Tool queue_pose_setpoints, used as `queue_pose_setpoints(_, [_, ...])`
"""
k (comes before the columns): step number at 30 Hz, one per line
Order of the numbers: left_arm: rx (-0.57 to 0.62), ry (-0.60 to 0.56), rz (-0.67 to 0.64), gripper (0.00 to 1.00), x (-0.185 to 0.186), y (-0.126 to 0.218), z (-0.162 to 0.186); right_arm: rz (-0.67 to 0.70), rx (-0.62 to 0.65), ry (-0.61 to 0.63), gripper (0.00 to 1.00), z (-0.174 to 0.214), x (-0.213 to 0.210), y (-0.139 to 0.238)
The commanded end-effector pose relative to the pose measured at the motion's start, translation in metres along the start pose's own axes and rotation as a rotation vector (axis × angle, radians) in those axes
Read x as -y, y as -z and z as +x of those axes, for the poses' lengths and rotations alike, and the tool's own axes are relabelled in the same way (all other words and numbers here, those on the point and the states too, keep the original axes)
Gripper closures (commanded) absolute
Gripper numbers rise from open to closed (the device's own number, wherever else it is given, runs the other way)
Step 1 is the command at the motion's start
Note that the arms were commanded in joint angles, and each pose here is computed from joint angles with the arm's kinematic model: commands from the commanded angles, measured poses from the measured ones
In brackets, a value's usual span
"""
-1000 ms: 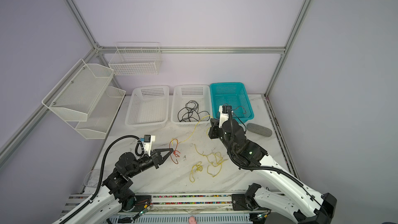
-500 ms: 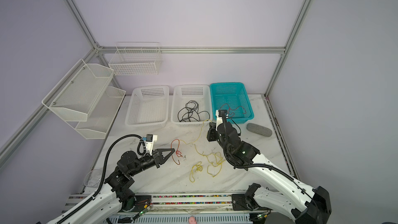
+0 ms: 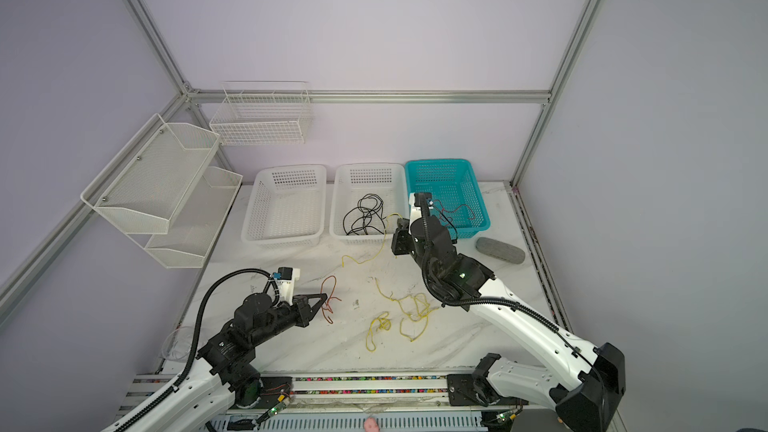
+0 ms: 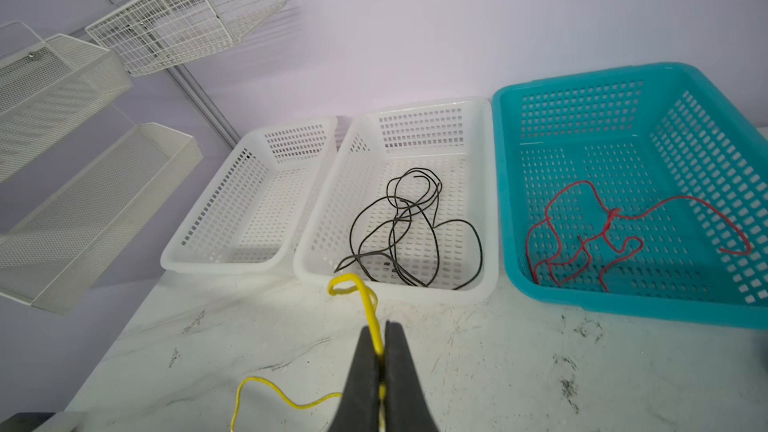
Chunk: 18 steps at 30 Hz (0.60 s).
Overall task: Untangle the cables
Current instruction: 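Carry the yellow wire over the empty white basket with the right gripper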
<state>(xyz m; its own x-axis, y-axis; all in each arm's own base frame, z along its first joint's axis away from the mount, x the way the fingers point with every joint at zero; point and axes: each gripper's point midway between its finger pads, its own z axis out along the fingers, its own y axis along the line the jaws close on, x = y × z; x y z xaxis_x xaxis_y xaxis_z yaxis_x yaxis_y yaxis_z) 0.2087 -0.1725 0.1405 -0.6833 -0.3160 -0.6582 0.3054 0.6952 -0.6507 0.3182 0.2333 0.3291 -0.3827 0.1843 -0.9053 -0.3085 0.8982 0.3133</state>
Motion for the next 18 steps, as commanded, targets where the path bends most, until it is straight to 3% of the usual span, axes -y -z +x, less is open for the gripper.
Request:
queue_pose_setpoints(1, [0.034, -0.053, -0.064, 1.00, -0.014, -0.001, -0.004, -0.071, 0.012, 0.036, 1.00, -0.017, -0.025, -0.018])
queue_pose_setpoints(10, [0.035, -0.094, -0.148, 1.00, -0.038, -0.004, 0.006, -0.189, 0.003, 0.078, 1.00, -0.036, -0.087, -0.098])
queue_pose_setpoints(18, [0.023, -0.111, -0.147, 1.00, -0.042, -0.004, 0.012, -0.241, -0.004, 0.108, 1.00, -0.036, -0.127, -0.178])
